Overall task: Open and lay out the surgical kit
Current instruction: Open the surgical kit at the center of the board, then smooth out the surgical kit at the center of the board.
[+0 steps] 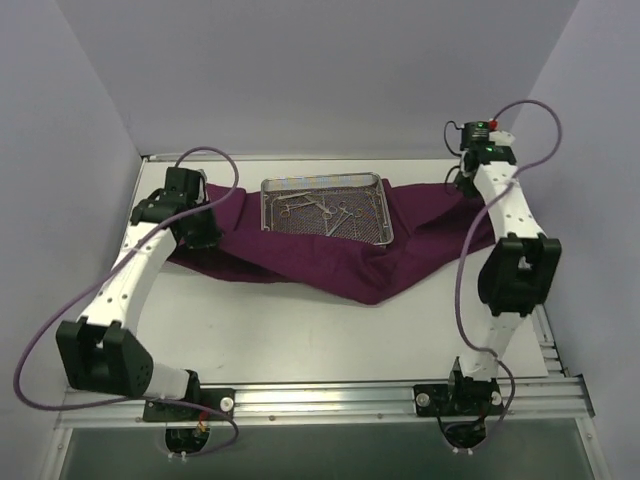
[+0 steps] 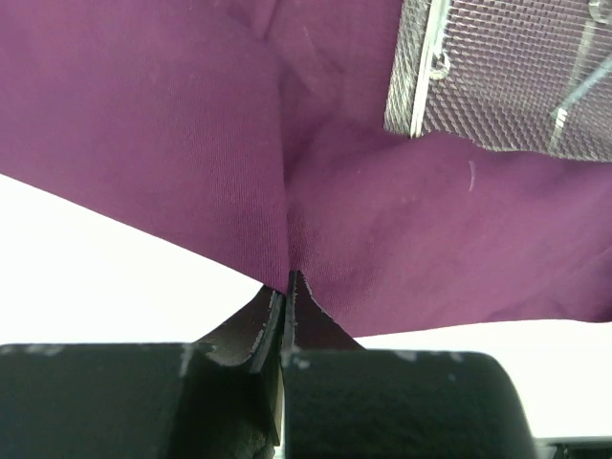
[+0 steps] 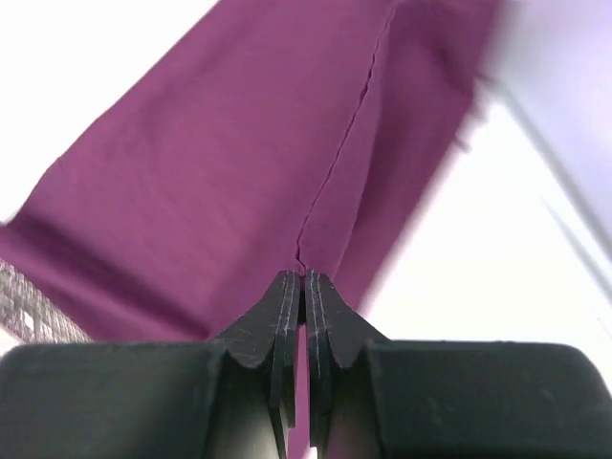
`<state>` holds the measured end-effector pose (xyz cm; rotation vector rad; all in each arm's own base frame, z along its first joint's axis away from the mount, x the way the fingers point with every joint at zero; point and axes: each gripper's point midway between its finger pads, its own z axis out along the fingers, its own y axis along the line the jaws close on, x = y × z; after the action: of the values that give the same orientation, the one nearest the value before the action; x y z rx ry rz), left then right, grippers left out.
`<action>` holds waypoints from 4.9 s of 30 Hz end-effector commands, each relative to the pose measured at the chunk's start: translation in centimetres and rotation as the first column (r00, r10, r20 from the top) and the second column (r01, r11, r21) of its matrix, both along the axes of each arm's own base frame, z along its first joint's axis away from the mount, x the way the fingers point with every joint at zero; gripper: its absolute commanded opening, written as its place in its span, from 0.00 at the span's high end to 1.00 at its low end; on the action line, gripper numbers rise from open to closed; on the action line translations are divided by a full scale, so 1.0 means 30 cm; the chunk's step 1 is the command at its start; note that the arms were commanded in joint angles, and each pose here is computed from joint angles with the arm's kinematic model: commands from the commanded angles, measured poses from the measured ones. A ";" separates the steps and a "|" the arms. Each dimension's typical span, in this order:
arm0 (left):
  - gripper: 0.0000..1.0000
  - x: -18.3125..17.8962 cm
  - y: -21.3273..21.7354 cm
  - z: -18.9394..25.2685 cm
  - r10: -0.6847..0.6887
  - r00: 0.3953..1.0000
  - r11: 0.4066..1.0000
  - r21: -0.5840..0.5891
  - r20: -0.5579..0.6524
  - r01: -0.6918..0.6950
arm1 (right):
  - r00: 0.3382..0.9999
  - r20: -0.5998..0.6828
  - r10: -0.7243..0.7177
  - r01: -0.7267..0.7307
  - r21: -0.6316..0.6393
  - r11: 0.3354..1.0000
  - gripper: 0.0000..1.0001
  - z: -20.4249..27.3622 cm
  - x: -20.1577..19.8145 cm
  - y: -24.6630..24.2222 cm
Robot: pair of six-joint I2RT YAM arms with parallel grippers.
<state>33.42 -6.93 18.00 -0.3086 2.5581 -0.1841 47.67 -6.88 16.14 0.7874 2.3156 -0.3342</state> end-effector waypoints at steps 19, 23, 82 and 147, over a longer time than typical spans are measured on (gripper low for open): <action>0.60 -0.671 0.012 0.157 0.079 0.989 0.968 -0.245 0.123 -0.047 | 0.975 0.185 -0.126 0.143 -0.081 0.986 0.32 0.514 -1.088 -0.055; 0.30 -0.704 0.022 0.184 0.030 0.989 0.977 -0.213 0.144 0.002 | 0.984 0.159 -0.080 0.091 -0.063 0.994 0.18 0.532 -1.029 -0.033; 0.25 0.286 0.633 -0.632 0.459 0.700 0.888 0.303 -0.547 -0.346 | 0.907 -0.358 0.221 -0.134 0.252 0.958 0.08 -0.520 0.013 0.184; 0.18 0.382 0.133 -0.568 0.236 0.792 0.972 0.122 -0.564 -0.203 | 0.830 -0.330 0.449 -0.358 0.302 0.884 0.00 -0.483 -0.082 0.454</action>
<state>45.18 -2.91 2.16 -0.6819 3.0406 0.0269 44.71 7.12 1.19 0.2877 2.8983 -0.0096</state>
